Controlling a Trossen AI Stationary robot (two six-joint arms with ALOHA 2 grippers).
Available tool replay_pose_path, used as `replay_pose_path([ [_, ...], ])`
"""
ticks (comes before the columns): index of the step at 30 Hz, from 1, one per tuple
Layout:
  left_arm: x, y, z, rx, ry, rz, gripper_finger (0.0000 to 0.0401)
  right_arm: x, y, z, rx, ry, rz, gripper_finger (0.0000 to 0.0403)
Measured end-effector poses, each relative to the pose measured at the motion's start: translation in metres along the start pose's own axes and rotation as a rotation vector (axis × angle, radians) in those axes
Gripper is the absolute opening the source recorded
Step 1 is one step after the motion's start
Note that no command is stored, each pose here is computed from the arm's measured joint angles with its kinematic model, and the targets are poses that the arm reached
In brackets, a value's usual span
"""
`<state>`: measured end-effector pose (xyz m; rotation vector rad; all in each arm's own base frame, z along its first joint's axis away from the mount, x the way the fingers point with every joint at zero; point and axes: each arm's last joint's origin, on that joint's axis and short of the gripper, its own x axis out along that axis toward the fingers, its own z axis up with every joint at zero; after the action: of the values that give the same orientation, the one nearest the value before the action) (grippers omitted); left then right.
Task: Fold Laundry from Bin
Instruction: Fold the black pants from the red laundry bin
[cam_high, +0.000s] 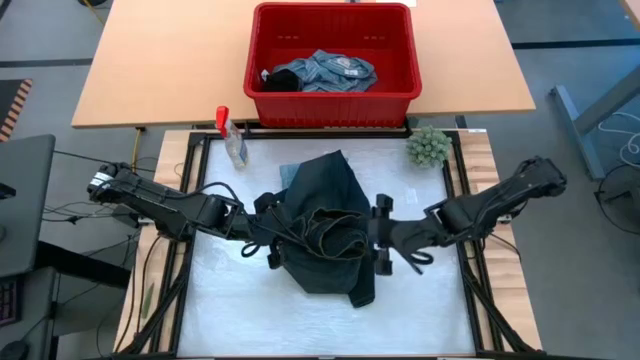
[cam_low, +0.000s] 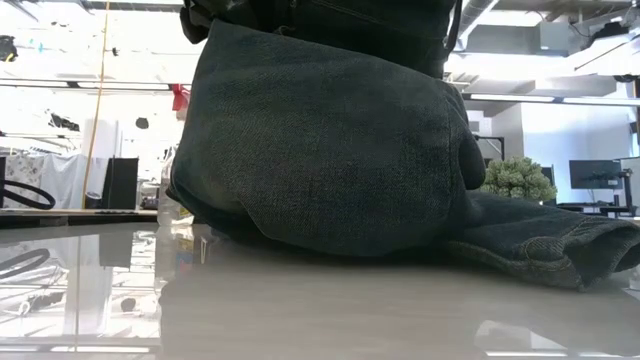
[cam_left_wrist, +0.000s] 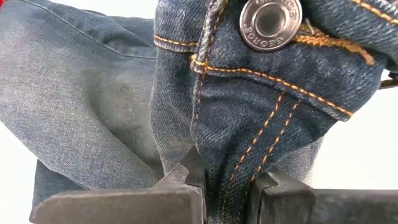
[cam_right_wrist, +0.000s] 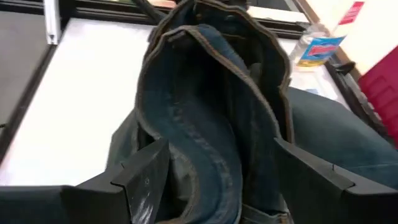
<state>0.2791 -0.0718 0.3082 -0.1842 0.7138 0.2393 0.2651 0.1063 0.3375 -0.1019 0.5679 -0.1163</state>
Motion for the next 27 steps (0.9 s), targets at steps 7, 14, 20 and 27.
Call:
replay_pose_path([
  [7,0.0,0.0,0.0,0.006,0.0,0.0,0.0026,0.004,0.006,-0.001,-0.06,0.08,-0.058,0.0301],
  [14,0.0,0.0,0.0,0.02,0.0,-0.001,0.0026,0.002,0.001,-0.008,-0.067,0.148,-0.144,0.0301],
  [20,0.0,-0.002,0.002,0.086,-0.014,-0.038,0.0026,0.014,-0.011,-0.01,-0.057,0.2,-0.169,0.0301],
  [27,0.0,-0.003,0.003,0.199,-0.025,-0.053,0.0026,0.034,-0.031,-0.012,0.001,0.284,-0.119,0.0302],
])
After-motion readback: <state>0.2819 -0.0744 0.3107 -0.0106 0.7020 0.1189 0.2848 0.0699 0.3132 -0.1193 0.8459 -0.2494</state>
